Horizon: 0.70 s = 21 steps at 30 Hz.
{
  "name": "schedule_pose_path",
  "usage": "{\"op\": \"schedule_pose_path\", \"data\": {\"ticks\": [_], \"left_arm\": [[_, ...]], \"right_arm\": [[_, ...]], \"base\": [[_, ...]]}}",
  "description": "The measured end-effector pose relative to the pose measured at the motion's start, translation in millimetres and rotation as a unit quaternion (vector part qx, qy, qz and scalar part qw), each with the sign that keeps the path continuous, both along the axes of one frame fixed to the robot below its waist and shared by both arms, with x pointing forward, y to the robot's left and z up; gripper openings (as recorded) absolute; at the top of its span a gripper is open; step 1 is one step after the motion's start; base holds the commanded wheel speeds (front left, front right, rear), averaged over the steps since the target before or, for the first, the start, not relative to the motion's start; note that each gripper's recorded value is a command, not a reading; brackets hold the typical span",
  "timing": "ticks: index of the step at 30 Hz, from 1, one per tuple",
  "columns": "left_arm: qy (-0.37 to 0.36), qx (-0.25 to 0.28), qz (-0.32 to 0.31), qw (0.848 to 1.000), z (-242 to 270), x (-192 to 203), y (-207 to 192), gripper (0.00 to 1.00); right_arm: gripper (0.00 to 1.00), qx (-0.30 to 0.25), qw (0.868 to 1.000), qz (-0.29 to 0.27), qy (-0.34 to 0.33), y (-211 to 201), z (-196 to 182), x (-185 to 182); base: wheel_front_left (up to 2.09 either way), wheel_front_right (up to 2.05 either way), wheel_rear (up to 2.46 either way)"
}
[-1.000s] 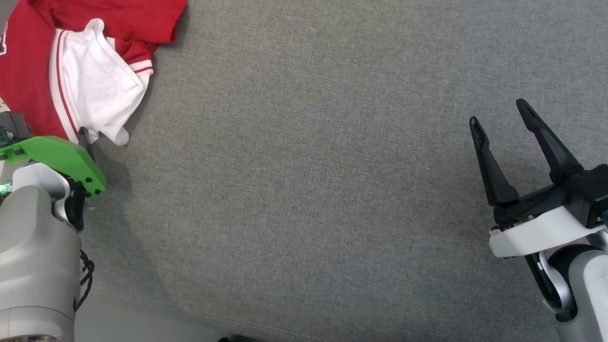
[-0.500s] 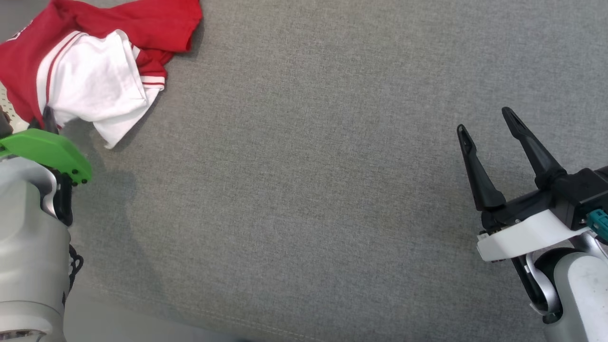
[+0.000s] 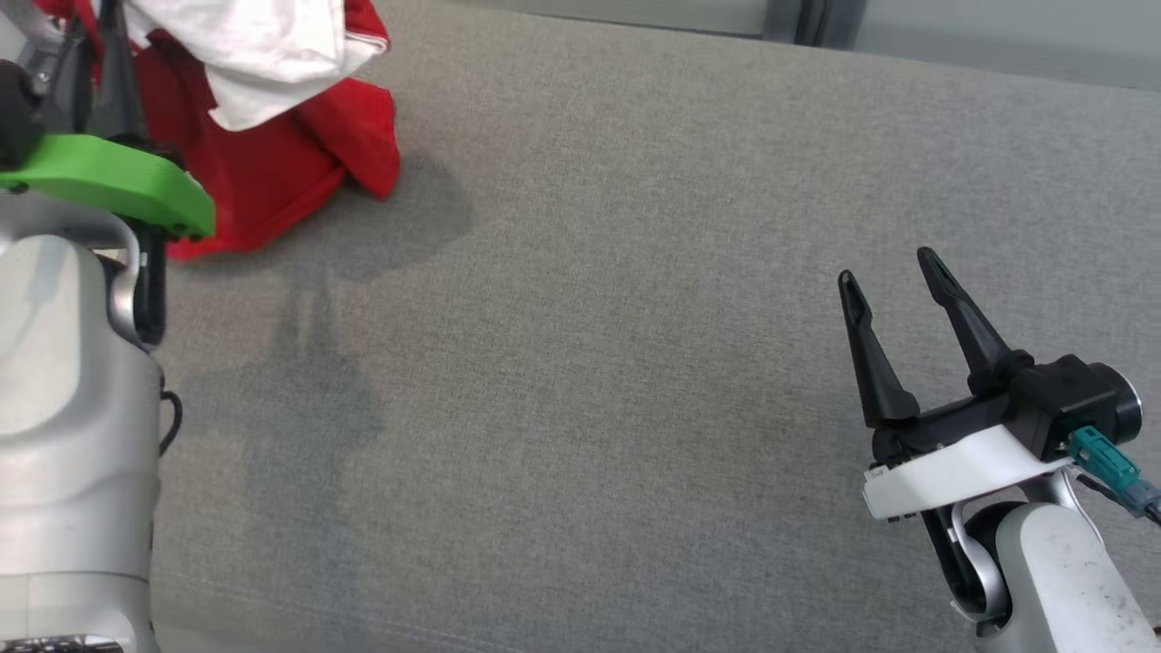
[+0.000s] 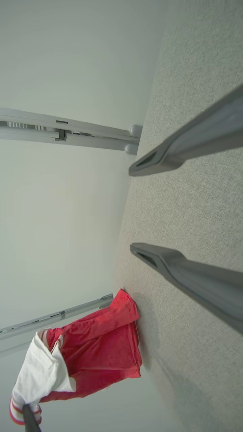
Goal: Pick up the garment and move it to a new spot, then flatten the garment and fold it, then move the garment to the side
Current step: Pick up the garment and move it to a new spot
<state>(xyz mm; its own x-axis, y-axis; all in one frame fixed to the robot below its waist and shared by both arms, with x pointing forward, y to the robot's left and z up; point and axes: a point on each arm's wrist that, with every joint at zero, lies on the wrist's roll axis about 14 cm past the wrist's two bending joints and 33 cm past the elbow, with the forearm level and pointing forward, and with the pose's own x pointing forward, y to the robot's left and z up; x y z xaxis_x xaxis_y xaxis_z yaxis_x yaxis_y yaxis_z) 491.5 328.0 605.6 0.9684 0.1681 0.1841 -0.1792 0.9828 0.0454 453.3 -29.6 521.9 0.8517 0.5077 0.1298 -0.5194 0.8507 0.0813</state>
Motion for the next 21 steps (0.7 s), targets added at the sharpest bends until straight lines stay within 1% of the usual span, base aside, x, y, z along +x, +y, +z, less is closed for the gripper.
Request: {"op": "schedule_pose_path", "data": {"ticks": [5, 10, 16, 21], "left_arm": [[-0.052, -0.009, -0.071, 0.996, 35.0, 1.1, -55.1, 0.00], [-0.070, -0.018, -0.152, 0.986, 54.6, 4.0, -119.7, 0.00], [-0.092, -0.041, -0.241, 0.965, 74.7, 0.8, -193.2, 0.00], [-0.105, -0.076, -0.317, 0.939, 89.5, -6.6, -256.3, 0.00]], "right_arm": [[1.00, 0.012, 1.000, -0.020, -0.020, -9.9, 17.2, -9.5], [1.00, 0.018, 0.998, -0.050, -0.033, -28.5, 27.3, -16.5], [1.00, 0.024, 0.995, -0.091, -0.044, -55.7, 36.0, -24.2], [1.00, 0.026, 0.991, -0.125, -0.049, -78.9, 38.8, -30.6]], "base": [[0.00, 0.00, 0.00], [0.00, 0.00, 0.00], [0.00, 0.00, 0.00], [0.00, 0.00, 0.00]]}}
